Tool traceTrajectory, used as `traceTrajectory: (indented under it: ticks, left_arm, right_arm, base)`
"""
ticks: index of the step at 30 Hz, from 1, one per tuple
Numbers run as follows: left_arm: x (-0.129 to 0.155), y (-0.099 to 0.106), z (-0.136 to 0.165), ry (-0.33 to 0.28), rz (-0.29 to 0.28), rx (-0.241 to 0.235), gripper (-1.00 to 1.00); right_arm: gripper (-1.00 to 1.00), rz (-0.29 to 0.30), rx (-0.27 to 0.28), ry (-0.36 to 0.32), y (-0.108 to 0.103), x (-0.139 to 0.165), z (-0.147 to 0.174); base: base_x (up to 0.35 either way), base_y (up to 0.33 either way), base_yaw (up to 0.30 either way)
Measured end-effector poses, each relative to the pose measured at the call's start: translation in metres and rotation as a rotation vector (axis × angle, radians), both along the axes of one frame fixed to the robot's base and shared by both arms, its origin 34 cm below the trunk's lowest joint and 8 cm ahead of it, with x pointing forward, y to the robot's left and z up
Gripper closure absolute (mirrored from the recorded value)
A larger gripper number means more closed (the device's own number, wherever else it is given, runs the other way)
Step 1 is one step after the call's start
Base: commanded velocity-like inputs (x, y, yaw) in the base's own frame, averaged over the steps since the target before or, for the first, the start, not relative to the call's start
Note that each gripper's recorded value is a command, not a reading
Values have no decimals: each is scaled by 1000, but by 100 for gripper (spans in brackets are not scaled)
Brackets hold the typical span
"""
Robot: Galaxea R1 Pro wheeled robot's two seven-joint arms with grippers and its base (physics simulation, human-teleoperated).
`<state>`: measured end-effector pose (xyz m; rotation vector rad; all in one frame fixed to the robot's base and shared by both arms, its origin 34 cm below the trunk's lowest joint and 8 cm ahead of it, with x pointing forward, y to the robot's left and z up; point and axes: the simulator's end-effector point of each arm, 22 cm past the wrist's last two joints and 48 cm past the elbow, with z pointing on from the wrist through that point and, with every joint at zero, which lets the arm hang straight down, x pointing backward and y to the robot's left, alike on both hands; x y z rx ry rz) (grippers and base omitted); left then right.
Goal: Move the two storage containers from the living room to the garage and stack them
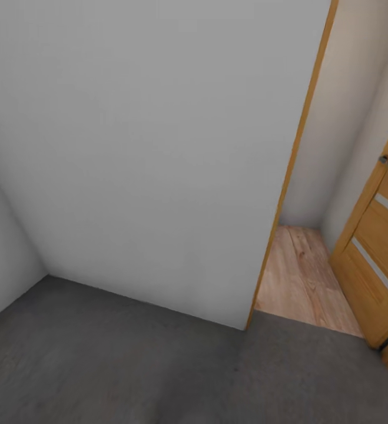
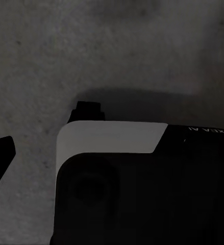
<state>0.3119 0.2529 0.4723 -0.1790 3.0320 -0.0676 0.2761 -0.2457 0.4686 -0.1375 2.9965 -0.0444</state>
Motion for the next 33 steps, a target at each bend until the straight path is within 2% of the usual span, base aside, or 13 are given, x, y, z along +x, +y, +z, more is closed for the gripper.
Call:
traceTrajectory:
  ticks: [33]
  left_arm:
    - [4,-4,2,-10,4,-5,-100]
  right_arm:
    - [-100,-1,-1,-17,-2,4,1]
  base:
    - [0,0,-289]
